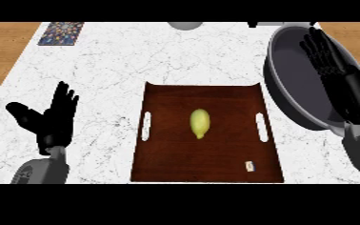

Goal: Pick the lemon from the tray and place it in the pot

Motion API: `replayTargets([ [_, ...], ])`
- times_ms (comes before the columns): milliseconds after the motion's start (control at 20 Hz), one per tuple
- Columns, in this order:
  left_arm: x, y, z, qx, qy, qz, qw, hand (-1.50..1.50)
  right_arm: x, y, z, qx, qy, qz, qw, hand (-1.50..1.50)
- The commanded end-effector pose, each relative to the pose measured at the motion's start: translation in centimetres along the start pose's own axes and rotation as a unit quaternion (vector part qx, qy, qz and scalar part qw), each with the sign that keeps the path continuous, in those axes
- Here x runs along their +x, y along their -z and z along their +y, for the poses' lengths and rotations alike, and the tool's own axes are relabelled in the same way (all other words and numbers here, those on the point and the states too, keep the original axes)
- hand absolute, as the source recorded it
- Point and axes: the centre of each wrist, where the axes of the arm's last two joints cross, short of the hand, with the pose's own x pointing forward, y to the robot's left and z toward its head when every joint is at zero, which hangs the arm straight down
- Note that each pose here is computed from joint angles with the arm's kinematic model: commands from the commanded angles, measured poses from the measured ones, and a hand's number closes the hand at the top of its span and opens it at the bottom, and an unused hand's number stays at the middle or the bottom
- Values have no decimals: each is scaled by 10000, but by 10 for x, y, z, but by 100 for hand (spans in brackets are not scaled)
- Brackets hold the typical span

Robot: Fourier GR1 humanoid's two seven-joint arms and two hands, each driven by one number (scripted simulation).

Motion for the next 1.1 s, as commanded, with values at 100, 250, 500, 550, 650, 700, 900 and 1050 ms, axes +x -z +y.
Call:
replayTargets([
  [100,47,6,-22,-475,417,-928,9937,0,-1,13,22,-57,-374,-1234,9916,150],
  [250,87,4,-30,-906,933,-1757,9758,0,6,30,52,-333,-473,-2239,9729,150],
  [500,79,-5,-35,-1166,884,-1485,9780,0,-55,-11,70,-991,-1945,-2431,9451,-150],
  [550,93,-1,-45,-1256,808,-1527,9769,0,-61,1,72,-958,-1817,-2626,9428,-150],
  [650,94,-10,-35,-1153,828,-1454,9791,0,-81,-36,74,-675,-1683,-2966,9376,-150],
  [700,86,-10,-19,-1095,835,-1401,9805,0,-78,-38,86,-744,-1771,-3144,9297,-150],
  [900,93,-7,-27,-1084,945,-1442,9790,0,-49,-32,66,-180,-1951,-3083,9309,-150],
  [1050,97,-14,-19,-1023,858,-1403,9811,0,-32,-51,73,410,-2457,-2528,9349,-150],
])
